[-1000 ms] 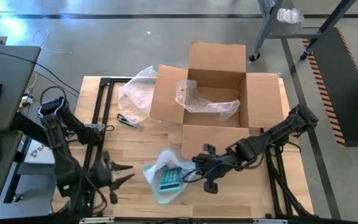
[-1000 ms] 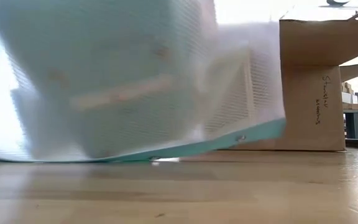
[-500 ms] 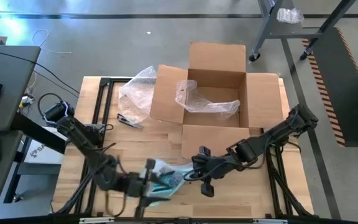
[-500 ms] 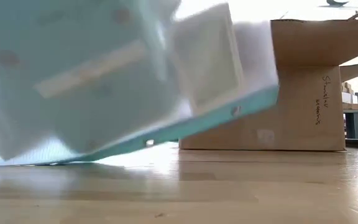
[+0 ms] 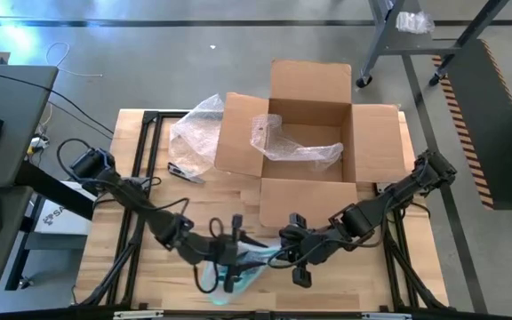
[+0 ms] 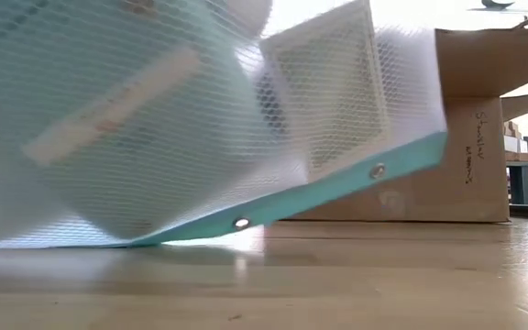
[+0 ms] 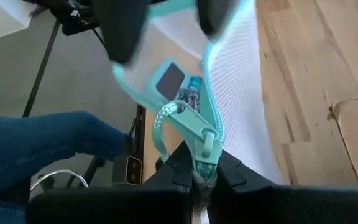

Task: Unpack boxes
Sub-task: Close the white zip bag

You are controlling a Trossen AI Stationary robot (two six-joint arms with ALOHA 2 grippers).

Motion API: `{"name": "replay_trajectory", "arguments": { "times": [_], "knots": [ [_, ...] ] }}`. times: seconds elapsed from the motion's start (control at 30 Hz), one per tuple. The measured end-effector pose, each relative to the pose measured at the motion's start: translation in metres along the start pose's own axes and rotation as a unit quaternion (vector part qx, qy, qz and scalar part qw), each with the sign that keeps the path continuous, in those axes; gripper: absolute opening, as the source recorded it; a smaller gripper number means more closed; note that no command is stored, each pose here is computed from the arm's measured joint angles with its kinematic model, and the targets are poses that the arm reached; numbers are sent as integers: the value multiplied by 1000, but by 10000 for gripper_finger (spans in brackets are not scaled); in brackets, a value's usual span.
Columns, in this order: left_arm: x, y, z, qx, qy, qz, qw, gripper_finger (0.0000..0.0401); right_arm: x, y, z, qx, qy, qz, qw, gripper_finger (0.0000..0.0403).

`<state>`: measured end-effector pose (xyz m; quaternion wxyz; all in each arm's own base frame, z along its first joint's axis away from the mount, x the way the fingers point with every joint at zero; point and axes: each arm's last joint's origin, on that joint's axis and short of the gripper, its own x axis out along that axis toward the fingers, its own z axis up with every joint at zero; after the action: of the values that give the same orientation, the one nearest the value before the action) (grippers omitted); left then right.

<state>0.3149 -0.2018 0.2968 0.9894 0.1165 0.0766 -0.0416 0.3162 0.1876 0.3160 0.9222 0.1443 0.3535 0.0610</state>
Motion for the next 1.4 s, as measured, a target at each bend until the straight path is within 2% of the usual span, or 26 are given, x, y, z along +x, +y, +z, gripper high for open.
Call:
{"name": "replay_trajectory", "arguments": {
  "times": [0.17, 0.43, 0.73, 0.83, 1.0, 1.17, 1.23, 1.4],
  "knots": [
    [6, -1, -7, 4, 9, -1, 1000, 203, 0, 0, -2, 3, 7, -5, 1000, 0],
    [25, -18, -29, -51, 22, -9, 998, 203, 0, -1, -3, 2, 3, -21, 1000, 0],
    [23, -38, -41, -88, 30, 66, 993, 202, -1, -1, -3, 8, 2, -26, 1000, 0],
    [19, -42, -41, -92, 31, 86, 992, 189, -1, 1, -5, 11, -3, -37, 999, 0],
    [19, -41, -47, -120, 50, 96, 987, 140, -3, 7, -10, 17, -2, -35, 999, 0],
    [20, -40, -45, -112, 45, 93, 988, 92, -6, 17, -17, 14, -8, -35, 999, 0],
    [21, -41, -40, -90, 36, 86, 992, 82, -8, 20, -18, 12, -9, -35, 999, 0],
    [14, -49, 3, 2, 11, 108, 994, 67, -9, 23, -20, 20, -23, -43, 999, 0]
  ]
}}
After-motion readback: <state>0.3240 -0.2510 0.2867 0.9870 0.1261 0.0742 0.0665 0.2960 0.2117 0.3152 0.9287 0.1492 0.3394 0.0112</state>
